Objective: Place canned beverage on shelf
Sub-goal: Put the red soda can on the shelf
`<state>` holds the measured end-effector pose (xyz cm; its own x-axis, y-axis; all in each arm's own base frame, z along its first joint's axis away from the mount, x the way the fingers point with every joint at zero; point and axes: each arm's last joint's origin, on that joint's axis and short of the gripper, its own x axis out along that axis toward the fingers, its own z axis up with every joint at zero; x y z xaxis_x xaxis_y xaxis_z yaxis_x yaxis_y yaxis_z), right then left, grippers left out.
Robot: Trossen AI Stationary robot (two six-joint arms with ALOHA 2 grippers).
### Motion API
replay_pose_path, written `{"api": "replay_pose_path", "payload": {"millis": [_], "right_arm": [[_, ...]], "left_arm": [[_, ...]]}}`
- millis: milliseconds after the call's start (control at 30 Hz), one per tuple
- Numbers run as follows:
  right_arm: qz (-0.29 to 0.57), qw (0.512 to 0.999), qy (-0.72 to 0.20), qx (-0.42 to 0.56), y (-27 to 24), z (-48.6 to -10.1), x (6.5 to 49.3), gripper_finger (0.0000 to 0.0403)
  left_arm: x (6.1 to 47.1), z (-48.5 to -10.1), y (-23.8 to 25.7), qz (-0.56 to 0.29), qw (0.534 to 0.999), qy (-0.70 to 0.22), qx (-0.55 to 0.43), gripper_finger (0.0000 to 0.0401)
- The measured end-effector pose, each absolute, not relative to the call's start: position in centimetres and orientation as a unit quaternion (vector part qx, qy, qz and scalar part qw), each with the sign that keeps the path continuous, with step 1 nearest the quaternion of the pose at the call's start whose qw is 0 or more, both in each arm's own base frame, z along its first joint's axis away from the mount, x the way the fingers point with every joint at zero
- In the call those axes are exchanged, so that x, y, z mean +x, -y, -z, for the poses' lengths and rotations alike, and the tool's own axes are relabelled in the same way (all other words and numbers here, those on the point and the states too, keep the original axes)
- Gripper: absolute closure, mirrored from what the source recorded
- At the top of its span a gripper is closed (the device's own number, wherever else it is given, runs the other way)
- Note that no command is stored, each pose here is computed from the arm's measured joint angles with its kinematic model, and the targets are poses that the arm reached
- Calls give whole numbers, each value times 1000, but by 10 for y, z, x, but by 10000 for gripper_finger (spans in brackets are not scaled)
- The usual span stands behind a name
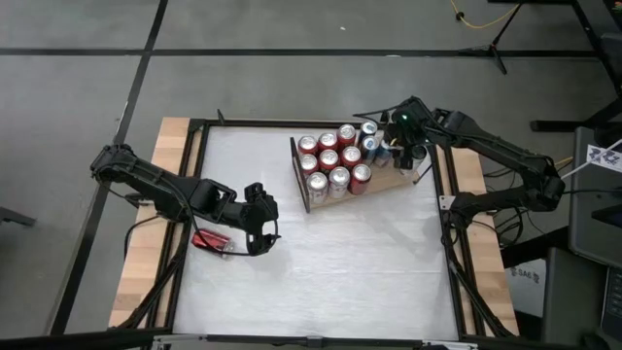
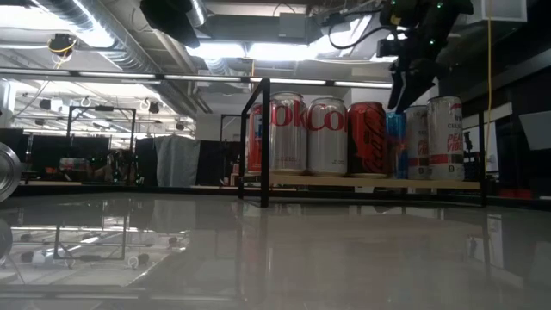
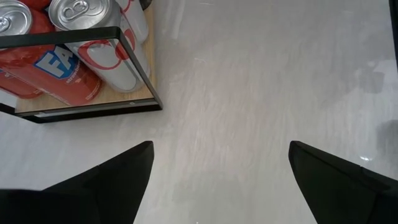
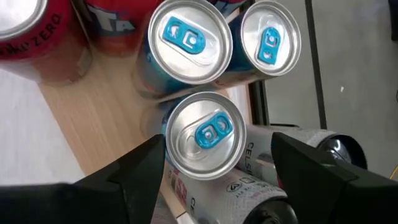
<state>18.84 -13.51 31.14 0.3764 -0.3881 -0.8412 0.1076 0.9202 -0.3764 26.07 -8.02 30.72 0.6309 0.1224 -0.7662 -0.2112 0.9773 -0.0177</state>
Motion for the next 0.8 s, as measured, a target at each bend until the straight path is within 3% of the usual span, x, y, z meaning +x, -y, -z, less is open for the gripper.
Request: {"api": "replay_pose_path", "payload": {"millis": [300,500,667,800], "right_arm": [[162,828,-518,-138,137,-314,192,120],[168,828,-516,-141,134,-319,187,120],[175,834,-502,-146,131,-338,183,120],[181,839,-491,-150,128,-353,178,120]], "left_arm": [[261,-307,80,-91,901,-420,-60,37],[256,-321,80,-70,882,-444,-143,37],[246,-328,78,-93,838,-490,-223,37],[234,-322,79,-161,758,-540,-327,37]]}}
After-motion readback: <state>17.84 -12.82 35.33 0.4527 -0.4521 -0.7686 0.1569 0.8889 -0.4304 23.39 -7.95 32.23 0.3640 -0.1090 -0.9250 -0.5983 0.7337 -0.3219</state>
